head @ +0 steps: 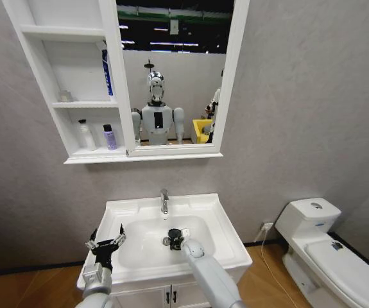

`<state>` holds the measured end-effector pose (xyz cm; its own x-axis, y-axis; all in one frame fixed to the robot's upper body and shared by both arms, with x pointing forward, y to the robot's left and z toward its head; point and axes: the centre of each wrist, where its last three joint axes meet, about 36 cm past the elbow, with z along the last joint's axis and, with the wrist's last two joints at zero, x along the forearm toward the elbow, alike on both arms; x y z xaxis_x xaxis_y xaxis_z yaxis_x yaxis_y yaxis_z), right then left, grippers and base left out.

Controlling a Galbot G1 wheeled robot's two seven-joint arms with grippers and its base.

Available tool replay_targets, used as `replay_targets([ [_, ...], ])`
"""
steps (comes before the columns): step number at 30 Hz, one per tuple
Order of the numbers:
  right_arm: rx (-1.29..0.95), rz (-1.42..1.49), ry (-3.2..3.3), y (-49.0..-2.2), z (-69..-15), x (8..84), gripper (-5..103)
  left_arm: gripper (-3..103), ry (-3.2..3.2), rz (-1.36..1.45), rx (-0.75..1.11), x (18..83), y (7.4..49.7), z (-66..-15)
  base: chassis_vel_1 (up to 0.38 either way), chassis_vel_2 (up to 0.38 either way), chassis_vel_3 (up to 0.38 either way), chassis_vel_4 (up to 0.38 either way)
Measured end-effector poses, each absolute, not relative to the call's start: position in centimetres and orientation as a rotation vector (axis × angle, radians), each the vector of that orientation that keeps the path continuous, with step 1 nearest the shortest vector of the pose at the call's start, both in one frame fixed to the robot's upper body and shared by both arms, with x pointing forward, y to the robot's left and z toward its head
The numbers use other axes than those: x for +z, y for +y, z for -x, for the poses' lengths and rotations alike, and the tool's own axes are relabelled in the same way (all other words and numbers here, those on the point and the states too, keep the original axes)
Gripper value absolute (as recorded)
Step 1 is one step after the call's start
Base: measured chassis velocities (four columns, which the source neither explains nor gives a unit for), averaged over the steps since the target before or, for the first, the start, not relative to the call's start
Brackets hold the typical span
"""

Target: Move facial cleanser and shampoo from washbasin to cabinet, then wipe washbasin with towel.

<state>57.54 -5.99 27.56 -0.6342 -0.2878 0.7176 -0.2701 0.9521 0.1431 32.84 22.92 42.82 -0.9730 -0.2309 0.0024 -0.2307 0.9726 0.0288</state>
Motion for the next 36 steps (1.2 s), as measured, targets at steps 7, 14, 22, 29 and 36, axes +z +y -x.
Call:
replay_targets([
  [7, -0.068, -0.337, -2.293, -6.9, -58.1, 27.0, 5, 100, -3.112, -0.367, -0.045, 42.8, 22.7, -32.7, 0.000, 0.000, 0.000, 0.000],
  [14, -0.007, -0.258, -2.325, -10.0, -57.3, 28.3, 5, 100, -3.112, -0.351, -0.040, 42.6, 22.2, -32.9, 0.000, 0.000, 0.000, 0.000],
  [22, 0.052, -0.163, -2.367, -12.8, -57.0, 29.5, 5, 100, -3.118, -0.319, -0.032, 42.6, 21.6, -33.2, 0.000, 0.000, 0.000, 0.000],
  [29, 0.197, -0.078, -2.437, -15.2, -57.0, 32.0, 5, 100, -3.122, -0.312, -0.029, 42.6, 21.7, -33.4, 0.000, 0.000, 0.000, 0.000],
  [36, 0.404, -0.052, -2.607, -17.1, -57.7, 36.1, 5, 100, -3.122, -0.288, -0.013, 42.5, 21.0, -33.7, 0.000, 0.000, 0.000, 0.000],
])
